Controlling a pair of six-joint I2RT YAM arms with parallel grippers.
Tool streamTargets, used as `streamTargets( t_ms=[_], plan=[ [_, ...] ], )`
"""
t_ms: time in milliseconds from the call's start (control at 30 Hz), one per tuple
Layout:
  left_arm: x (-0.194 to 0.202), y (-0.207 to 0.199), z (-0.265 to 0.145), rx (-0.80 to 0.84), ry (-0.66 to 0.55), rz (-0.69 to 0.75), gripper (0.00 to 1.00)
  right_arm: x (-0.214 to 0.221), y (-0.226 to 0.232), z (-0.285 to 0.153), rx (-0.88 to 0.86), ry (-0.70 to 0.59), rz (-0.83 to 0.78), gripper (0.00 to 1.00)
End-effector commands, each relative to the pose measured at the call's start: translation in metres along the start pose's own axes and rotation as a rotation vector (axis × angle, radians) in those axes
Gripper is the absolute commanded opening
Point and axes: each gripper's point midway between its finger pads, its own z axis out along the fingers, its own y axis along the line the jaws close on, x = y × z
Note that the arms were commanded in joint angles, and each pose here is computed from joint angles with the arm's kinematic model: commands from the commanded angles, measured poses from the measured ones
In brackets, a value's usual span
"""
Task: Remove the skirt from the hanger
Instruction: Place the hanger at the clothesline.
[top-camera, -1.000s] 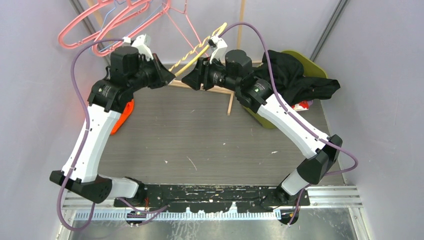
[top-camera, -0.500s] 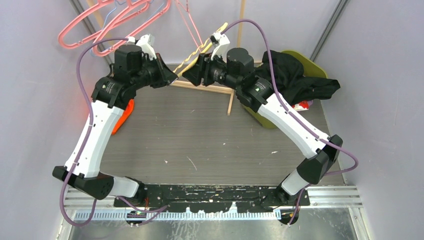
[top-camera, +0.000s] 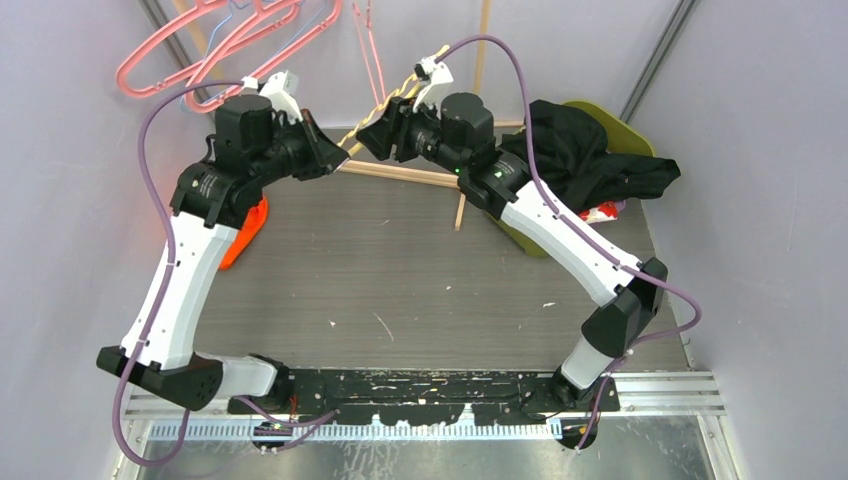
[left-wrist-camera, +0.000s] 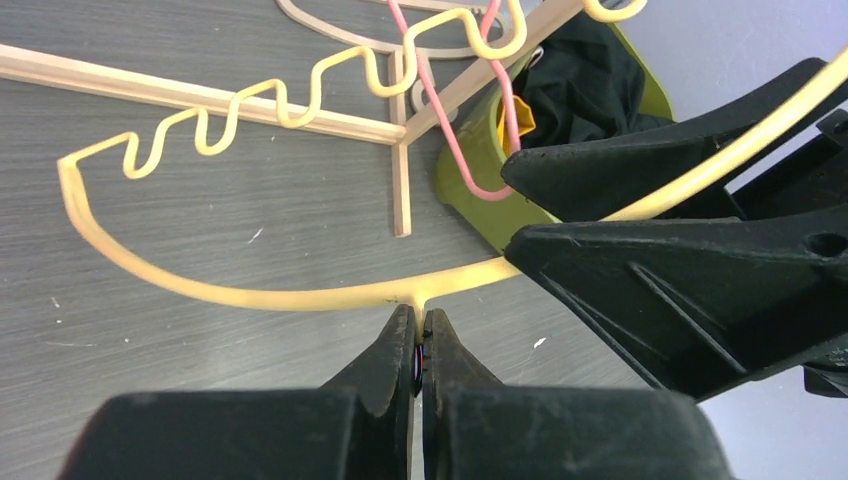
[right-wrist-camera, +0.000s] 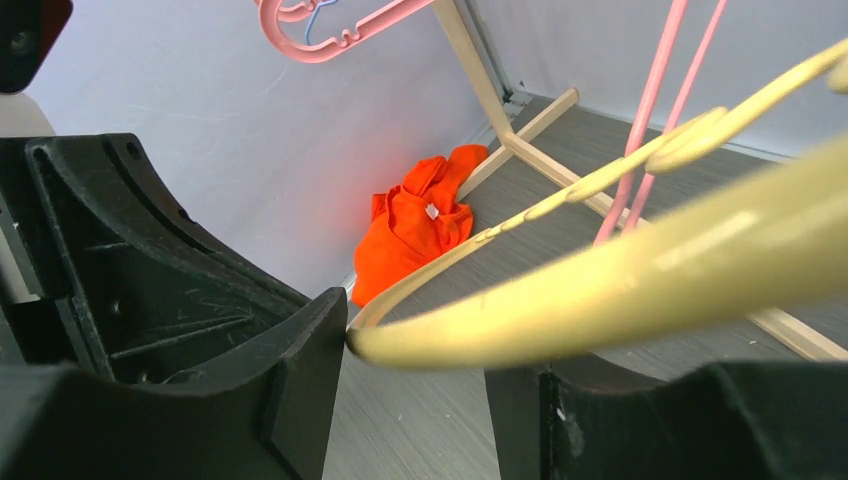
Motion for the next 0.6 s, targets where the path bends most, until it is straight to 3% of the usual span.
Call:
streamTargets(
  t_ms=[0, 200, 300, 433, 567],
  plan=[
    [-0.018, -0.020, -0.024, 0.082, -0.088, 0.018, 0.00, -0.031, 0.013, 0.006, -0.029, -0.101, 0.014, 0.56],
    [-0.005, -0.014, -0.030, 0.078, -0.077, 0.004, 0.00, -0.037, 0.016, 0.014, -0.037, -0.115, 0.015, 0.54],
    [0.001, -0.010, -0.031, 0.069, -0.073, -0.003, 0.00, -0.037, 0.017, 0.016, -0.046, -0.112, 0.019, 0.40],
    [0.003, -0.007, -0.031, 0.064, -0.074, -0.002, 0.00, -0.034, 0.023, 0.018, -0.078, -0.098, 0.034, 0.03],
    [0.000, -0.009, -0.031, 0.079, -0.098, 0.012, 0.00, -0.035, 0.024, 0.016, -0.078, -0.096, 0.042, 0.01]
  ],
)
